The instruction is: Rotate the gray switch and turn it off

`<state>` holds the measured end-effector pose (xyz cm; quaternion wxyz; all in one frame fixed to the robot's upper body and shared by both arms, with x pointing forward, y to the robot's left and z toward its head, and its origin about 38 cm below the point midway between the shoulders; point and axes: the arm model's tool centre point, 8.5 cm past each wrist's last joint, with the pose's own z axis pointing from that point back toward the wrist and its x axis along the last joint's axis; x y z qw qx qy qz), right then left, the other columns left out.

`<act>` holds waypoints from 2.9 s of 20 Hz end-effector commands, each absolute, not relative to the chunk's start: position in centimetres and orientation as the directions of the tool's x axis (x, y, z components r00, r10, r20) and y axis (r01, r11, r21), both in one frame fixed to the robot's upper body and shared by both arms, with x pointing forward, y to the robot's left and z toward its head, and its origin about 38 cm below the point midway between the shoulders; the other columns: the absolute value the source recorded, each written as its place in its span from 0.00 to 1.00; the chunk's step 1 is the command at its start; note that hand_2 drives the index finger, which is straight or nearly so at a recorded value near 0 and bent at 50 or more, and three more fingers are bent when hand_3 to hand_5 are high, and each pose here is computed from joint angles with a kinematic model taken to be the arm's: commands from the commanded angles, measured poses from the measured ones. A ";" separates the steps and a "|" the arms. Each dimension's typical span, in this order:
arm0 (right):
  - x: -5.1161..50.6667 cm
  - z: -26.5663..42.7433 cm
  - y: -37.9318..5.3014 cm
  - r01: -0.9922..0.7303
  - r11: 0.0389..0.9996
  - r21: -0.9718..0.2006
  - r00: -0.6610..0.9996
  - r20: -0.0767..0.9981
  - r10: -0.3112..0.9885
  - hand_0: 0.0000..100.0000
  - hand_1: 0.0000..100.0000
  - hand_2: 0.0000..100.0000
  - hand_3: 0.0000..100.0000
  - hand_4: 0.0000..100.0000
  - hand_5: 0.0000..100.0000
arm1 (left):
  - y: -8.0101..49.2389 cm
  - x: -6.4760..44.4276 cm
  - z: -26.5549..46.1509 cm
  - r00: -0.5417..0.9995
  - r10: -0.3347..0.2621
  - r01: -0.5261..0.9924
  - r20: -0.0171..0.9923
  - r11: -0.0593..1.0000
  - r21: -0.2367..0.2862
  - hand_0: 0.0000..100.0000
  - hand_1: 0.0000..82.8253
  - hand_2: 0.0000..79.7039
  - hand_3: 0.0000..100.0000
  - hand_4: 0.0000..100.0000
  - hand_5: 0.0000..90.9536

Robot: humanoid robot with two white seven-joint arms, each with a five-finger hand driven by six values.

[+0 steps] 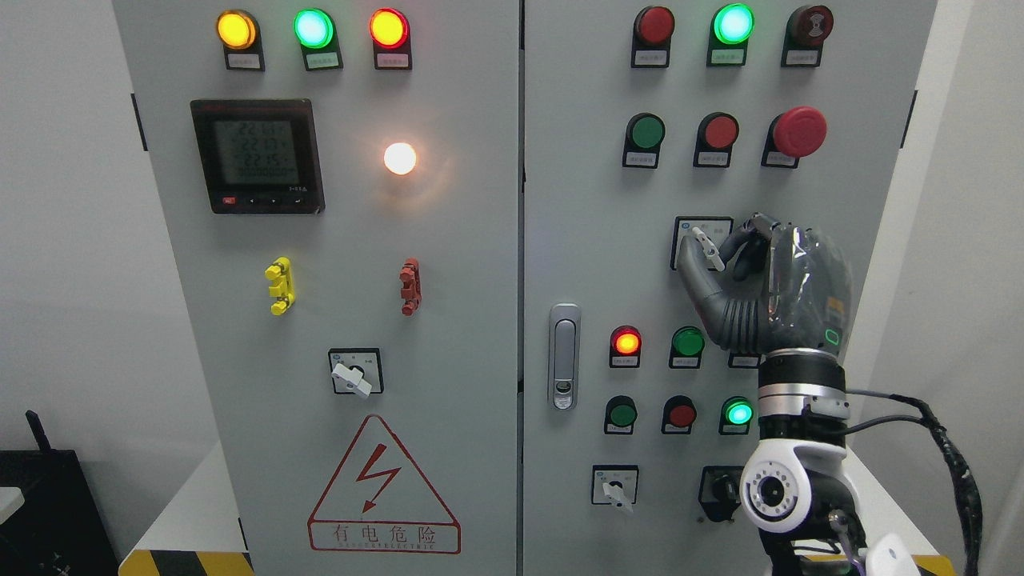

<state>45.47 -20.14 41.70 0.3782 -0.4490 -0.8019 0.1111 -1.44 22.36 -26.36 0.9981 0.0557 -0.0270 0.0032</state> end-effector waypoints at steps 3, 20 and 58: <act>45.5 41.7 -20.1 0.635 0.571 -0.520 -0.310 0.505 0.805 0.45 0.37 0.75 0.92 0.80 0.99 | 22.3 -2.3 -26.3 0.999 0.028 -0.031 0.029 0.994 0.108 0.12 0.47 0.00 0.00 0.00 0.00; 45.6 41.7 -19.9 0.632 0.573 -0.521 -0.313 0.505 0.805 0.49 0.34 0.82 0.97 0.84 1.00 | 22.3 -2.3 -26.3 0.999 0.028 -0.031 0.031 0.994 0.109 0.12 0.47 0.00 0.00 0.00 0.00; 45.2 42.0 -19.8 0.636 0.576 -0.515 -0.329 0.494 0.805 0.54 0.31 0.84 1.00 0.86 1.00 | 22.3 -2.3 -26.3 0.999 0.028 -0.031 0.031 0.994 0.108 0.12 0.47 0.00 0.00 0.00 0.00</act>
